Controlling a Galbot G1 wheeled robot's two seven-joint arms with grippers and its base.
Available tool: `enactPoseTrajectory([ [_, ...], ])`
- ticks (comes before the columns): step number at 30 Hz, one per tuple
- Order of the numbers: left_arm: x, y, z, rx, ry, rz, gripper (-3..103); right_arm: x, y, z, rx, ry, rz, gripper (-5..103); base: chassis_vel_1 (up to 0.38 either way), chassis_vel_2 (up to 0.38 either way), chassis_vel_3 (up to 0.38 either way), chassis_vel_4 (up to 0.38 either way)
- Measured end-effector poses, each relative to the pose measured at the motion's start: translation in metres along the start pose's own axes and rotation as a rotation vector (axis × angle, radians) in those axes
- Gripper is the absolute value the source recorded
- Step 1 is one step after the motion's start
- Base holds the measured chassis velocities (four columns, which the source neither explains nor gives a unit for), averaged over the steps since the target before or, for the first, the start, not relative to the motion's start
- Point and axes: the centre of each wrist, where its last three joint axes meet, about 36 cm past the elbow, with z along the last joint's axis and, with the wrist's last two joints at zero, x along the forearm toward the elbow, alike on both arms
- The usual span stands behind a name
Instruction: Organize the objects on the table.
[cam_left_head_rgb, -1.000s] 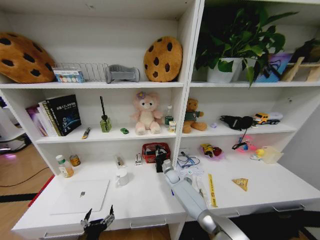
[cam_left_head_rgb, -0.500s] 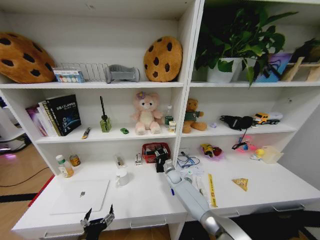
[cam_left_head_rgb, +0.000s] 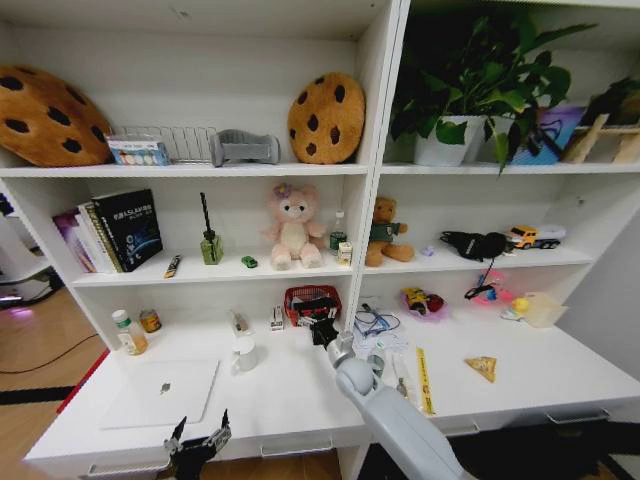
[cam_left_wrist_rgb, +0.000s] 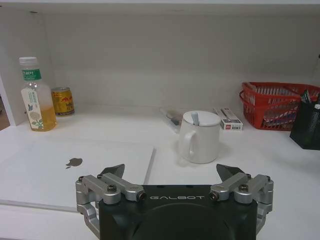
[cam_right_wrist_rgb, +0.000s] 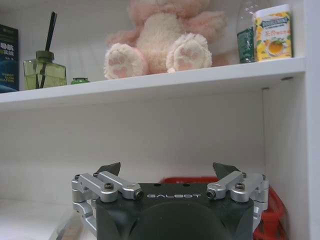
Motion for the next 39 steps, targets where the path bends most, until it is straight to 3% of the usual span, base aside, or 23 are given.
enactPoseTrajectory([
  [4,0.000,-0.001,-0.001,0.002,-0.001,0.002,100,0.026,0.000,-0.009,-0.006,0.070,0.071,100,0.000,0.000,0.000,0.000],
  [9,0.000,-0.006,0.000,0.004,-0.002,0.014,100,0.055,-0.017,-0.011,0.012,0.163,0.201,100,0.000,0.000,0.000,0.000],
  [15,-0.001,-0.009,0.001,0.005,-0.003,0.023,100,0.076,-0.028,0.011,0.012,0.234,0.222,100,0.000,0.000,0.000,0.000],
  [27,0.000,-0.013,0.002,0.012,-0.005,0.032,100,0.044,-0.022,0.035,-0.011,0.272,0.210,100,0.000,0.000,0.000,0.000],
  [33,-0.004,-0.002,0.000,0.023,-0.017,0.001,100,0.025,-0.006,0.036,-0.069,0.330,0.241,100,0.000,0.000,0.000,0.000],
  [39,-0.012,0.005,-0.002,0.031,-0.017,-0.012,100,0.023,-0.014,0.044,-0.118,0.398,0.273,100,0.000,0.000,0.000,0.000],
])
